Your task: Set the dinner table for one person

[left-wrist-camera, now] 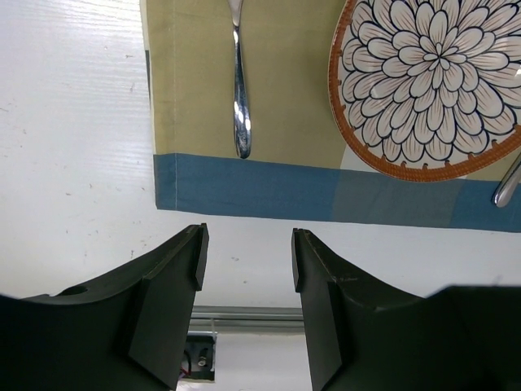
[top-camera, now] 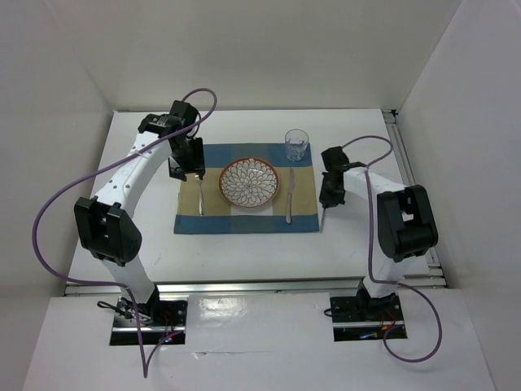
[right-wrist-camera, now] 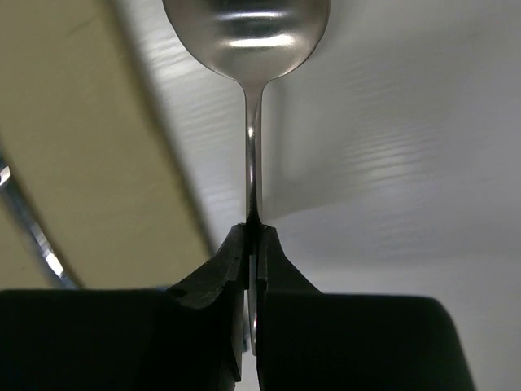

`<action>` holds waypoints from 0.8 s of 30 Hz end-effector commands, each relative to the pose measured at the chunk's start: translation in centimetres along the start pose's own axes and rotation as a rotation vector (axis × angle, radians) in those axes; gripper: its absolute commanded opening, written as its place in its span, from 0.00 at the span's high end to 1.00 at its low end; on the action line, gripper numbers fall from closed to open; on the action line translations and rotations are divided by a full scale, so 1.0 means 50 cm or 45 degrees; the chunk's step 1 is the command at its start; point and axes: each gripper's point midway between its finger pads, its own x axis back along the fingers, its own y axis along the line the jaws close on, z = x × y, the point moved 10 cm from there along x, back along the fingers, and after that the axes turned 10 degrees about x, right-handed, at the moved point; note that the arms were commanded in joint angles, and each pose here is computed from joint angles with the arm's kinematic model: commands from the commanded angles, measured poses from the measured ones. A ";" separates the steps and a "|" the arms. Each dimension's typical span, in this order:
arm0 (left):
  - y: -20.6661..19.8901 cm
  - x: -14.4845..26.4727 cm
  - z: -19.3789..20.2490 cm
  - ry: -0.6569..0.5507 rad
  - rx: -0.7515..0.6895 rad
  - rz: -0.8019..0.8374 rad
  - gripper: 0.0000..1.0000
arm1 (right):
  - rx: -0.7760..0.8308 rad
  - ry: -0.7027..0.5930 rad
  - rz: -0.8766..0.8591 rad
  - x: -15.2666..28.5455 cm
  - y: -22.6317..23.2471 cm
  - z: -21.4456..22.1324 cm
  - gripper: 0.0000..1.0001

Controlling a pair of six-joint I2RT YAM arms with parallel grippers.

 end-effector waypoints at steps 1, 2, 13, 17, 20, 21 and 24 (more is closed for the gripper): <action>0.008 0.041 -0.002 -0.082 0.017 0.020 0.38 | 0.092 -0.123 -0.064 0.069 0.059 -0.025 1.00; 0.009 0.048 -0.001 -0.093 0.019 0.028 0.38 | 0.106 -0.113 -0.066 0.069 0.066 -0.024 1.00; 0.017 0.059 0.006 -0.113 0.021 0.023 0.38 | 0.222 -0.087 -0.123 0.052 0.163 -0.058 1.00; 0.018 0.055 0.009 -0.097 0.019 0.026 0.38 | 0.249 -0.069 -0.126 0.038 0.186 -0.063 1.00; 0.020 0.057 0.013 -0.095 0.019 0.025 0.38 | 0.267 -0.041 -0.114 0.014 0.193 -0.066 1.00; 0.020 0.057 0.013 -0.095 0.019 0.025 0.38 | 0.279 -0.034 -0.116 0.008 0.201 -0.063 1.00; 0.022 0.053 0.016 -0.086 0.018 0.018 0.38 | 0.282 -0.021 -0.093 -0.010 0.209 -0.073 0.87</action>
